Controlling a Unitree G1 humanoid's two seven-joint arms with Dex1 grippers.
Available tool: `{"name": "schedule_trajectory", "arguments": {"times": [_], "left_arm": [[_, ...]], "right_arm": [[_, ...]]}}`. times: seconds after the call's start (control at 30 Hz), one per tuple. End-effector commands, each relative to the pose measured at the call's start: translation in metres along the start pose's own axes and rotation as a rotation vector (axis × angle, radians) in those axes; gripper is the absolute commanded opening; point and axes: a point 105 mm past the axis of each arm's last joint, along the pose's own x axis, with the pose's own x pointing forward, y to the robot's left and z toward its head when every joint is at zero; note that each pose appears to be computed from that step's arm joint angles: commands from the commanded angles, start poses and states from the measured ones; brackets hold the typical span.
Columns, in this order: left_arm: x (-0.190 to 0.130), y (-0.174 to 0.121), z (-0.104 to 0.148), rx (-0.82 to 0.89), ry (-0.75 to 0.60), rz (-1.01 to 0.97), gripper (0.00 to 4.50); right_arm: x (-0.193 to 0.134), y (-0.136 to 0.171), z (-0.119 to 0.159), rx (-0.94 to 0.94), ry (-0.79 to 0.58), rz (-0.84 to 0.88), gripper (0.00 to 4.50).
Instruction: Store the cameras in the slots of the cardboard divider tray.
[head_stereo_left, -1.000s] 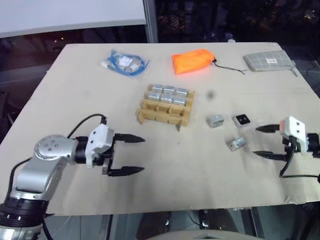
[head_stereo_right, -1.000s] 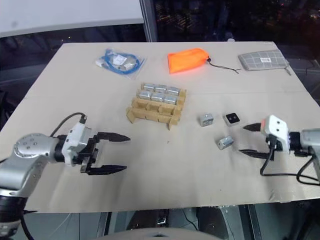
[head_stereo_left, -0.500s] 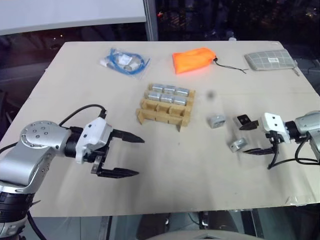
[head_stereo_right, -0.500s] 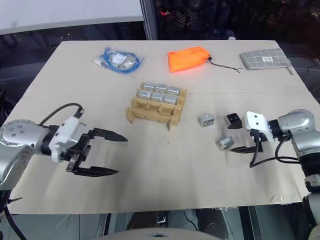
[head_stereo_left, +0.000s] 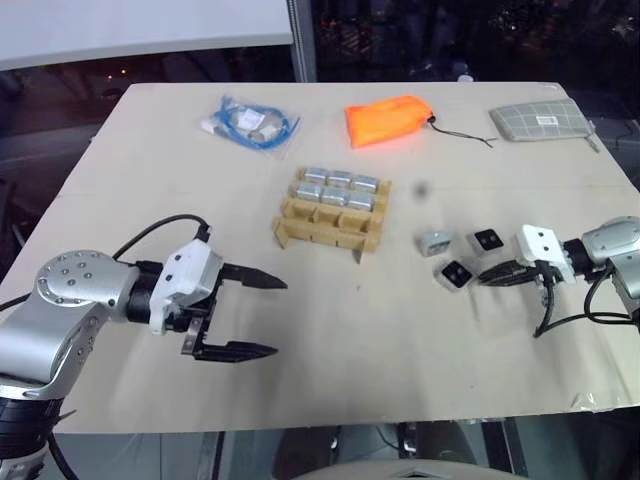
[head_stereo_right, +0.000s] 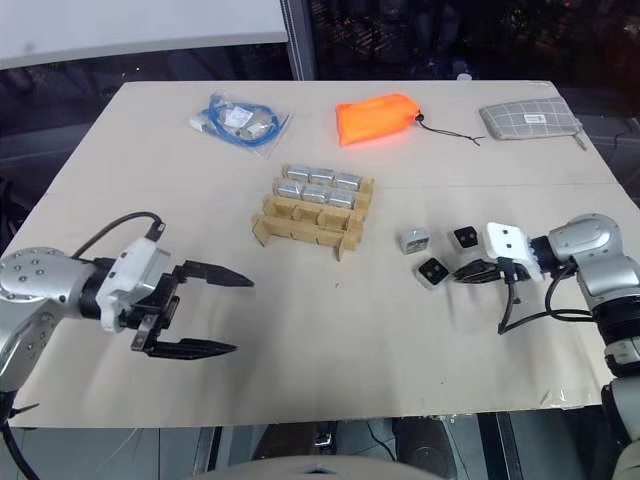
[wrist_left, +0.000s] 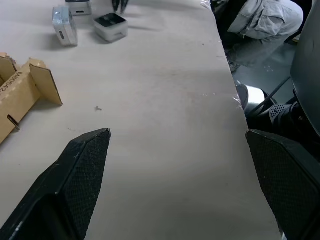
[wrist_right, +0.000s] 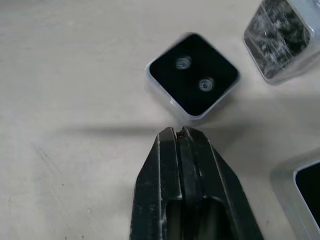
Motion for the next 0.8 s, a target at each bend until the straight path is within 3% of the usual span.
{"name": "schedule_trajectory", "arguments": {"times": [0.03,0.2,0.3,0.37,0.57,0.8], "left_arm": [[-0.004,0.0,0.007,0.032,0.001,0.008,4.5],[-0.004,0.0,0.006,0.031,0.001,0.008,4.5],[-0.003,0.001,0.006,0.03,0.0,0.007,4.5],[-0.003,0.0,0.006,0.029,-0.002,0.006,4.5],[-0.001,-0.001,0.003,0.023,-0.007,0.001,4.5],[-0.001,0.001,0.003,0.027,-0.009,-0.003,4.5]], "right_arm": [[-0.006,0.005,0.008,-0.029,-0.013,0.061,0.03],[-0.008,0.002,0.009,-0.008,-0.019,0.048,0.03],[-0.009,0.003,0.007,0.029,-0.002,0.058,0.74],[-0.01,0.004,0.007,0.04,0.01,0.065,1.42],[-0.011,-0.001,0.015,0.025,-0.02,0.027,4.21],[-0.003,-0.001,0.019,0.075,-0.074,-0.023,4.37]]}}
